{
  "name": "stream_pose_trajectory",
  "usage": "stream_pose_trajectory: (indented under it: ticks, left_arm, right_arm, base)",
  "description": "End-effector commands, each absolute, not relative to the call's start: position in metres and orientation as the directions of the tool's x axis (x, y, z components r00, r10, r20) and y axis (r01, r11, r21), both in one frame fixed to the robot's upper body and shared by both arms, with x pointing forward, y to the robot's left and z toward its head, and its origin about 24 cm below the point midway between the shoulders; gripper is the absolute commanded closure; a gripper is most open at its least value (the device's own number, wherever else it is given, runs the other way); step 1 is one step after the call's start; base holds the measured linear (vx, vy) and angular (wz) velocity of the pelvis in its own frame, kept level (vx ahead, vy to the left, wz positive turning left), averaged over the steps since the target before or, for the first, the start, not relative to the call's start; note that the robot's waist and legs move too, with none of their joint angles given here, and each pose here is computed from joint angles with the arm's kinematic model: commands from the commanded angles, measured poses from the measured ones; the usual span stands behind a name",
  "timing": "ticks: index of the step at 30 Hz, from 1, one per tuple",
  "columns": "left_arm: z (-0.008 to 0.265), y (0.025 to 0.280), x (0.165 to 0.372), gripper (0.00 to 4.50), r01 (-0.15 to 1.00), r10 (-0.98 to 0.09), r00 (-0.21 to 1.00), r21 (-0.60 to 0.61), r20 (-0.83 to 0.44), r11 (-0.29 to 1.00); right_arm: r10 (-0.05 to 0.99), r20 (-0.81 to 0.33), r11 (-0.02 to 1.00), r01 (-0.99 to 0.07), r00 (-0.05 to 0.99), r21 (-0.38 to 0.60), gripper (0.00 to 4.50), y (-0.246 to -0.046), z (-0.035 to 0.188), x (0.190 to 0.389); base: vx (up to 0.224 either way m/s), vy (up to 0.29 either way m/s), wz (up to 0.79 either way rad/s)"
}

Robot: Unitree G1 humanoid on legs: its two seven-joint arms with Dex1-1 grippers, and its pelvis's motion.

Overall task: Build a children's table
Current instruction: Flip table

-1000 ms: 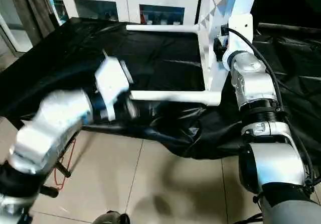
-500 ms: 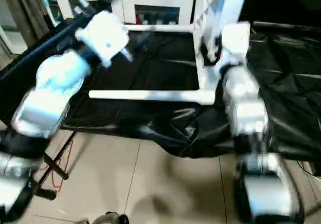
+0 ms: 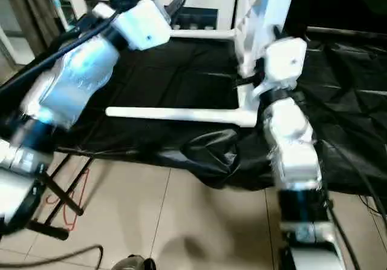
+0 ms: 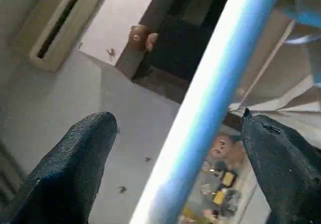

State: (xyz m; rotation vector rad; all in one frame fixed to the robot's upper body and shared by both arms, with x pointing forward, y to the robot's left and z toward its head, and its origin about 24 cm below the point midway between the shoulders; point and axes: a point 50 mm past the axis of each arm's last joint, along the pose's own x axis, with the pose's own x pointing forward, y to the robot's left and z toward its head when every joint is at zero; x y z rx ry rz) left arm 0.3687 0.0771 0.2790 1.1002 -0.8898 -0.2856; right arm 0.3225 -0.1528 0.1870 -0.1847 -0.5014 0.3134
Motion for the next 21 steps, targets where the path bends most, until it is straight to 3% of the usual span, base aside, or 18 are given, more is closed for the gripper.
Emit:
stream_pose_trajectory:
  ticks: [1, 16, 18, 21]
  left_arm:
    - [0.283, 0.078, 0.379, 0.0, -0.259, -0.602, 0.65, 0.88, 0.463, 0.397]
    - [0.291, 0.077, 0.405, 0.0, -0.288, -0.561, 0.717, 0.909, 0.414, 0.303]
    - [0.293, 0.075, 0.407, 0.36, -0.286, -0.562, 0.723, 0.915, 0.401, 0.284]
    - [0.295, 0.072, 0.408, 0.47, -0.279, -0.566, 0.726, 0.92, 0.39, 0.276]
  right_arm:
    - [0.395, 0.462, 0.916, -0.307, 0.794, -0.256, 0.08, -0.143, 0.191, 0.317]
    - [0.518, 0.424, 0.854, -0.471, 0.743, -0.219, 0.08, -0.124, 0.186, 0.31]
    - [0.552, 0.405, 0.832, -0.516, 0.729, -0.205, 0.04, -0.12, 0.184, 0.308]
    - [0.557, 0.398, 0.829, -0.521, 0.729, -0.203, 0.04, -0.119, 0.183, 0.308]
  base:
    - [0.0, 0.0, 0.0]
    - [0.0, 0.0, 0.0]
    - [0.0, 0.0, 0.0]
    - [0.0, 0.0, 0.0]
